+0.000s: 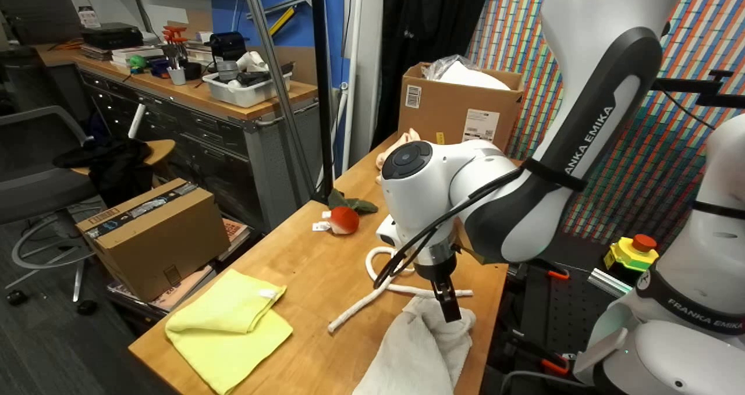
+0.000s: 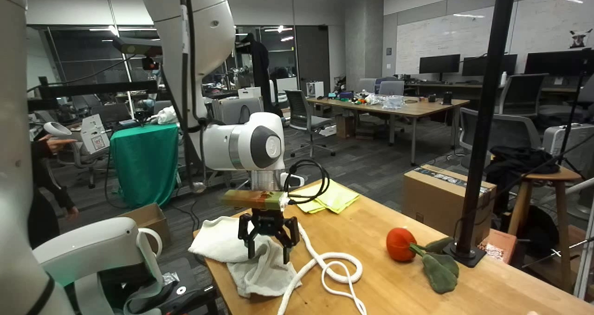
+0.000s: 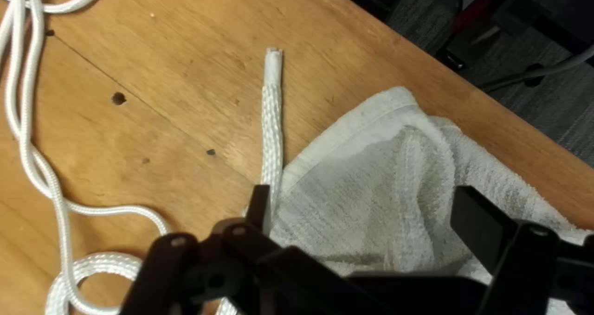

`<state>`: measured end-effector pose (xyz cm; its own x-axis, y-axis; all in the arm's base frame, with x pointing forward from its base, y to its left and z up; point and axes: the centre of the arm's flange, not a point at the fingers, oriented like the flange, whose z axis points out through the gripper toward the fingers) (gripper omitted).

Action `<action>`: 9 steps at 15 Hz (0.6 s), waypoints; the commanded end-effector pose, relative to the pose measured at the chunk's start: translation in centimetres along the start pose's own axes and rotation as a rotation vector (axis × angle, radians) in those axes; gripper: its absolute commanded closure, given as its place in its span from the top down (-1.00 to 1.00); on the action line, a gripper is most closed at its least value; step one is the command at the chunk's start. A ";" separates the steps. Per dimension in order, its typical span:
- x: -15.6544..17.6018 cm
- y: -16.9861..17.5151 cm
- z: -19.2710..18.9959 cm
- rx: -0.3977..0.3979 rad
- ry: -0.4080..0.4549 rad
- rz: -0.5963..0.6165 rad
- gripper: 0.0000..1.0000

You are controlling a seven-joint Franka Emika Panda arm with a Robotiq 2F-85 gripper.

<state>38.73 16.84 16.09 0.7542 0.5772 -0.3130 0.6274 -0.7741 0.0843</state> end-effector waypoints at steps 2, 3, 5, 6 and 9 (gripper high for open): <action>0.8 2.0 -1.4 -0.074 0.038 0.003 1.00; 1.1 2.5 -1.3 -0.091 0.053 0.007 1.00; 1.7 3.8 -1.3 -0.110 0.075 0.017 1.00; 2.0 4.3 -1.3 -0.119 0.088 0.024 1.00; 2.9 5.6 -1.1 -0.135 0.145 0.038 1.00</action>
<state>43.11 14.40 17.44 0.7779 0.5868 -0.2247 0.6257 -0.7560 0.1920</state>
